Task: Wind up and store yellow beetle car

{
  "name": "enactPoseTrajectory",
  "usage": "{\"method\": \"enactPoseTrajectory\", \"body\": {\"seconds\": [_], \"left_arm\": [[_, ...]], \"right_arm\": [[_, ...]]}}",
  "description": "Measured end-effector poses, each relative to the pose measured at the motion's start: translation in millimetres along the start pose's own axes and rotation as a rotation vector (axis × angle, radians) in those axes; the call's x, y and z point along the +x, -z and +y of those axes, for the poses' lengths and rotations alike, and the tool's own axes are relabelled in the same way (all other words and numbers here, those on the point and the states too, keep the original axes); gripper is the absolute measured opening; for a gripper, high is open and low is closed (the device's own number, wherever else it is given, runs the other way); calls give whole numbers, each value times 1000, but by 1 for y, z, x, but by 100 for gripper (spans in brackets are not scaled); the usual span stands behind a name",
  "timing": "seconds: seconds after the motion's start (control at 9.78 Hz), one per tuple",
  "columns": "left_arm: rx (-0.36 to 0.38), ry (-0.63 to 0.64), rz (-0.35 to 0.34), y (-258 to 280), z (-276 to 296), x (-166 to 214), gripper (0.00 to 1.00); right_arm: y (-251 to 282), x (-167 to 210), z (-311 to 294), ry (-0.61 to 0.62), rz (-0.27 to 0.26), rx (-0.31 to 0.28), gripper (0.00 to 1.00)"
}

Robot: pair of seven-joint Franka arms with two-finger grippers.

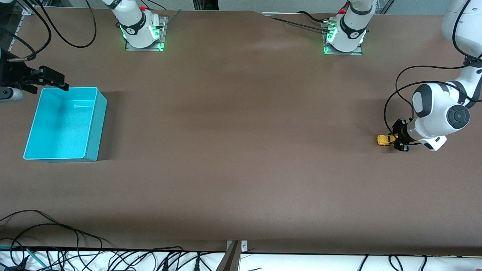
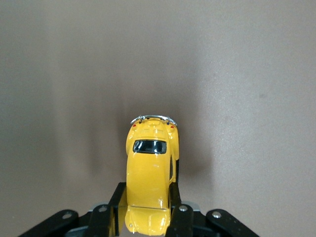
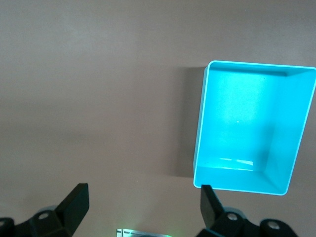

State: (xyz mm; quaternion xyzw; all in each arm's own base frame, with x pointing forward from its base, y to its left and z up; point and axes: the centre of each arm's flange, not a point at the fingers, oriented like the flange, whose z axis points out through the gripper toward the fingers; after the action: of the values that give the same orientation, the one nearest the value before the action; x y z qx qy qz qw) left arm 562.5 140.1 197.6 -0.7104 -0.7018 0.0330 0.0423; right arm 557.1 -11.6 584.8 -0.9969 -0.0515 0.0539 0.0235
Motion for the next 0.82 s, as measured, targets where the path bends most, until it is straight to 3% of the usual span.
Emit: {"method": "enactPoseTrajectory", "body": {"seconds": [0.2,0.41,0.51,0.82], "left_arm": [[-39,17,2,1,8,8,61],[-54,27,7,10,16,11,91],[-53,35,6,12,18,11,100],[-45,30,3,17,22,6,100]], "right_arm": [[-8,7,-22,40,-15,-4,100],[-15,12,-44,83,-28,-28,100],[-17,13,-54,102,-32,-42,100],[-22,16,-75,142,-41,-73,100]]}}
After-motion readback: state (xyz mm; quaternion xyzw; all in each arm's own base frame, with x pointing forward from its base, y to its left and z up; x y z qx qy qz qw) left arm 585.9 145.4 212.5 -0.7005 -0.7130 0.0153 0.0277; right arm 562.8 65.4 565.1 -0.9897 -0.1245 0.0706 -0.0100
